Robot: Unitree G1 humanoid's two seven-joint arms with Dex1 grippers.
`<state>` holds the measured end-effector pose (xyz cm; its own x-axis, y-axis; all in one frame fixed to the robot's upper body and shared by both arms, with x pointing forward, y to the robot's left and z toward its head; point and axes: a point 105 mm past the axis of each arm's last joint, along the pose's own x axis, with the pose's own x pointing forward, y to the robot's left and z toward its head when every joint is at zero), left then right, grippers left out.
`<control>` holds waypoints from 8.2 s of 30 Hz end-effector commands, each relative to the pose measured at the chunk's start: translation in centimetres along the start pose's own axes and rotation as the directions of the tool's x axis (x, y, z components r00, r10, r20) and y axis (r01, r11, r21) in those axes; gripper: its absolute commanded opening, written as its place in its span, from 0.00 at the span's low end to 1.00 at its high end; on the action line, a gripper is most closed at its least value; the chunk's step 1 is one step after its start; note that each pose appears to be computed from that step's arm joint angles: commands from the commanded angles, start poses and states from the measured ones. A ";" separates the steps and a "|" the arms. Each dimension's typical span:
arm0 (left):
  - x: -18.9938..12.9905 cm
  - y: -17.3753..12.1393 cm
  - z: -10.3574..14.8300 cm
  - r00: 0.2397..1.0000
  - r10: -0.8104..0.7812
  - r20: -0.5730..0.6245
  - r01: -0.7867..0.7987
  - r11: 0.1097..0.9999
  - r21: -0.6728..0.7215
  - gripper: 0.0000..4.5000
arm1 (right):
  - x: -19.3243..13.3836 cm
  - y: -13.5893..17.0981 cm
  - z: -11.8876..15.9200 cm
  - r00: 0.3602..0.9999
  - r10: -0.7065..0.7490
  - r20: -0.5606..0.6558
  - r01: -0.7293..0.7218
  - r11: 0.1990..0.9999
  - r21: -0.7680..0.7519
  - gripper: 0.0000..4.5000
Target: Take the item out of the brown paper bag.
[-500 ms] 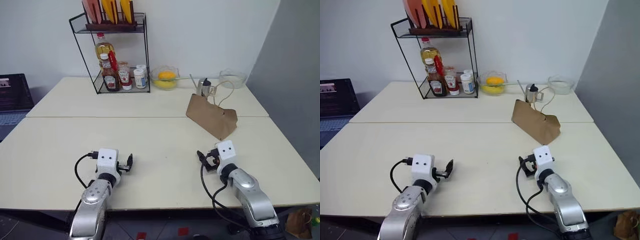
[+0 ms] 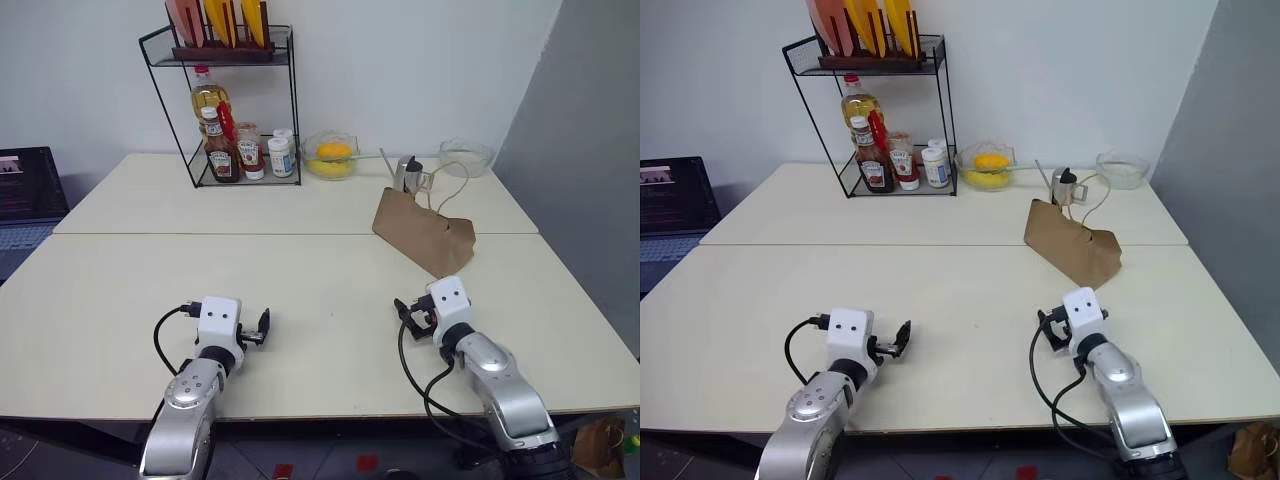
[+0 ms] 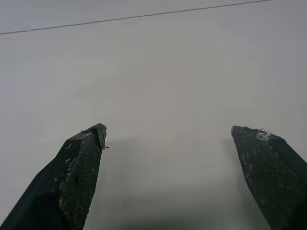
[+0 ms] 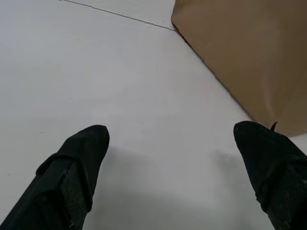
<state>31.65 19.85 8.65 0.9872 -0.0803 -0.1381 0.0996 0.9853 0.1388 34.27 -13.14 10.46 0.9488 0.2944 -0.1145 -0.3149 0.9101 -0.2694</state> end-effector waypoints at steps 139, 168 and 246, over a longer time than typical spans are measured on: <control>-5.6 -2.3 18.3 0.863 -0.388 0.324 0.336 0.919 0.204 1.00 | 10.2 4.5 29.9 0.836 0.367 0.409 0.252 0.404 -0.879 0.01; -5.8 -2.2 18.9 0.859 -0.393 0.327 0.341 0.917 0.207 1.00 | 10.8 3.1 30.1 0.892 0.245 0.380 0.300 0.308 -0.903 0.01; 11.7 -7.2 20.4 0.669 -0.743 -0.001 0.704 0.633 0.321 0.51 | -4.7 -0.7 14.1 0.939 0.328 0.104 -0.321 0.944 -0.082 1.00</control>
<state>45.20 9.44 23.73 0.5990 -0.7641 -0.2395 0.7981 0.5453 0.2563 30.82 -10.86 23.54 0.7812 0.6079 -0.1420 -0.6217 0.7370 -0.2653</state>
